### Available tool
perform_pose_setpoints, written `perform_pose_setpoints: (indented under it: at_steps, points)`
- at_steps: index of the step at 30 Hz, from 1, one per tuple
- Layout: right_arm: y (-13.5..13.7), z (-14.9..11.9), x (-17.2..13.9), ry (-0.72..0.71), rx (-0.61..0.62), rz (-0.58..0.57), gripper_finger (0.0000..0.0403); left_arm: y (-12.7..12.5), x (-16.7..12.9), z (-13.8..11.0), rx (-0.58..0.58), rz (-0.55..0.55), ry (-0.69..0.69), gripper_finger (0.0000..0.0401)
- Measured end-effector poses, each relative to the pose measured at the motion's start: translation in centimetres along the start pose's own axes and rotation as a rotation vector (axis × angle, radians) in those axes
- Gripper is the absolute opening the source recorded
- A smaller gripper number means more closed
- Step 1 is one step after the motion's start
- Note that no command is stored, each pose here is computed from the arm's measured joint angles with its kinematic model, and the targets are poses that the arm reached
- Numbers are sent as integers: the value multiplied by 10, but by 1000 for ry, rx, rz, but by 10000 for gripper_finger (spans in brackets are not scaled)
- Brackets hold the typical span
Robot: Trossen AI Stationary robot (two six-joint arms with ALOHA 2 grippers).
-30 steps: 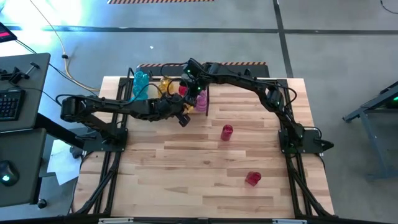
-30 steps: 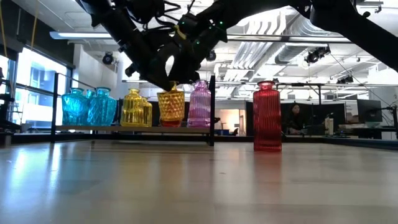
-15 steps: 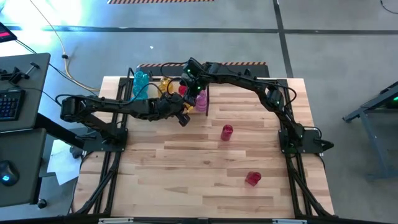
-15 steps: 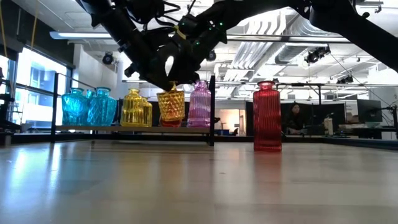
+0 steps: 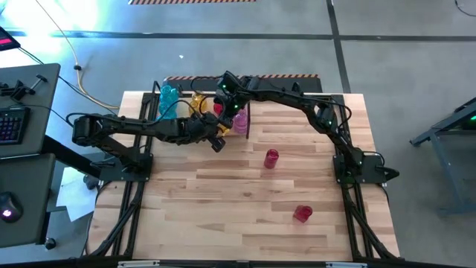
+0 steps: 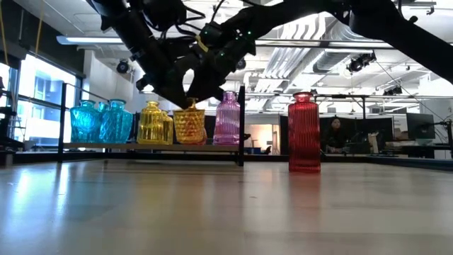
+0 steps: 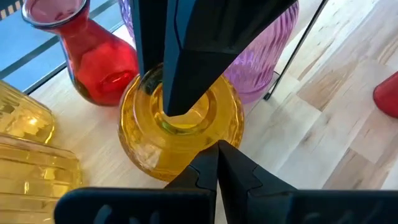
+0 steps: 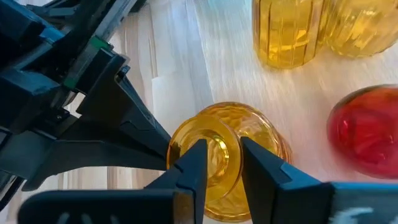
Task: Sort vases onto shelf
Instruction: Put the yellow vase on the shelf aligned with the other yellow vase
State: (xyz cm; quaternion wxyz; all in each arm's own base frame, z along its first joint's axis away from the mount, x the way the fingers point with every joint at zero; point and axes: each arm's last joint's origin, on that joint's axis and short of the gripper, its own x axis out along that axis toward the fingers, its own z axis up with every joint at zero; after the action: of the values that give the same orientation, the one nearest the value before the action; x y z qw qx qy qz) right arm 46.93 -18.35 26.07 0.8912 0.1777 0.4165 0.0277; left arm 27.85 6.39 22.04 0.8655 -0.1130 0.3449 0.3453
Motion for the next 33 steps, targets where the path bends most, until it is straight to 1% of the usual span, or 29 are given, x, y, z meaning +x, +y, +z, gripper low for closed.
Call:
perform_pose_setpoints:
  at_steps: [5,7,10,15,18,23,26,33]
  points:
    - [-2,2,-1,-20,8,-3,71,1,0,0,-10,8,1,0]
    - [-6,1,-3,-19,31,7,71,0,0,0,-16,7,-2,0]
    - [-7,1,-2,-18,33,21,71,1,0,0,-12,8,5,0]
    - [-7,1,-1,-18,31,30,73,2,1,0,-12,-20,21,1]
    - [-8,2,-2,-26,30,29,83,3,2,0,-18,-20,24,1]
    - [-14,2,-5,-36,68,30,114,7,3,1,-36,-20,28,1]
    - [-16,3,-6,-41,70,27,131,7,4,2,-54,-23,30,1]
    - [-15,6,-6,-75,61,25,145,7,3,1,-60,-26,31,1]
